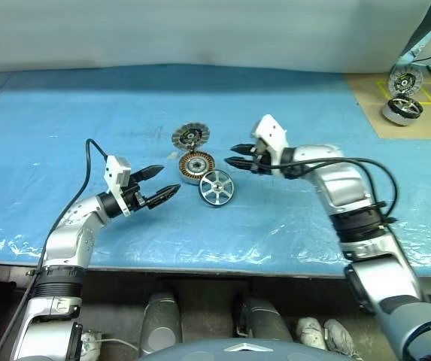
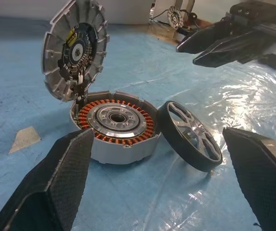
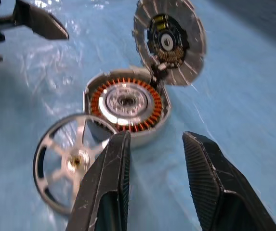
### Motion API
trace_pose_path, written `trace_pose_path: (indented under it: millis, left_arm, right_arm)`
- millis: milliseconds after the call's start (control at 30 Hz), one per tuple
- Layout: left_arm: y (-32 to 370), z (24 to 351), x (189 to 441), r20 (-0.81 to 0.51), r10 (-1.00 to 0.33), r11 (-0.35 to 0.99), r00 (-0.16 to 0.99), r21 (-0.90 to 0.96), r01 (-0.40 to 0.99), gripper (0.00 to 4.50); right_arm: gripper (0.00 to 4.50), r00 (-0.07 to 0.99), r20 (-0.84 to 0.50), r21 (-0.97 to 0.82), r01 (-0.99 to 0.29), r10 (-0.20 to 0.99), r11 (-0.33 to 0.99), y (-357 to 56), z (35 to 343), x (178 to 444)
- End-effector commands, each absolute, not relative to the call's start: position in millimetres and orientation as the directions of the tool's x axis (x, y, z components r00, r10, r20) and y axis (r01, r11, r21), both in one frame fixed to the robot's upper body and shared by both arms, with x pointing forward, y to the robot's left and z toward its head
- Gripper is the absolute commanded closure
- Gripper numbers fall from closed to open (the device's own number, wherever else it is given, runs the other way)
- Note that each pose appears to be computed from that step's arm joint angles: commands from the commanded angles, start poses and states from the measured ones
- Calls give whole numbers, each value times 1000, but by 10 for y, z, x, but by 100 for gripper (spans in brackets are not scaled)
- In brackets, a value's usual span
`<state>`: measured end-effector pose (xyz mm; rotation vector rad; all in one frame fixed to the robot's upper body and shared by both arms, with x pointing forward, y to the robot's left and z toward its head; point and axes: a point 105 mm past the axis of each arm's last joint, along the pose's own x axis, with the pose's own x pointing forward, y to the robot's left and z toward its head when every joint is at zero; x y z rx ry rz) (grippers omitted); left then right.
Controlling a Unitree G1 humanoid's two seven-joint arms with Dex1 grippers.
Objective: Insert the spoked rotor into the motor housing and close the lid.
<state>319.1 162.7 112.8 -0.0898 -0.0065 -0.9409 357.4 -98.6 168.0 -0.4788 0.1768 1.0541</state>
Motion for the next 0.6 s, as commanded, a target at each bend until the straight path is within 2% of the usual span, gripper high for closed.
trace_pose_path:
  millis: [33, 167, 400, 600]
  left_arm:
    - [1583, 1262, 3157, 76, -820, 565, 567, -47, 824, 0]
    - [1511, 1266, 3172, 80, -829, 550, 553, -53, 833, 0]
    - [1470, 1250, 3171, 68, -843, 532, 534, -51, 845, 0]
    - [1476, 1223, 3153, 61, -843, 531, 534, -57, 845, 0]
  right_arm:
    - [277, 385, -408, -380, -896, 828, 230, -791, 1700, 3330]
    - [277, 377, -463, -383, -901, 802, 202, -691, 1458, 3321]
    - [277, 435, -481, -399, -882, 761, 252, -553, 1306, 3477]
    - [277, 416, -498, -376, -894, 761, 242, -508, 1217, 3444]
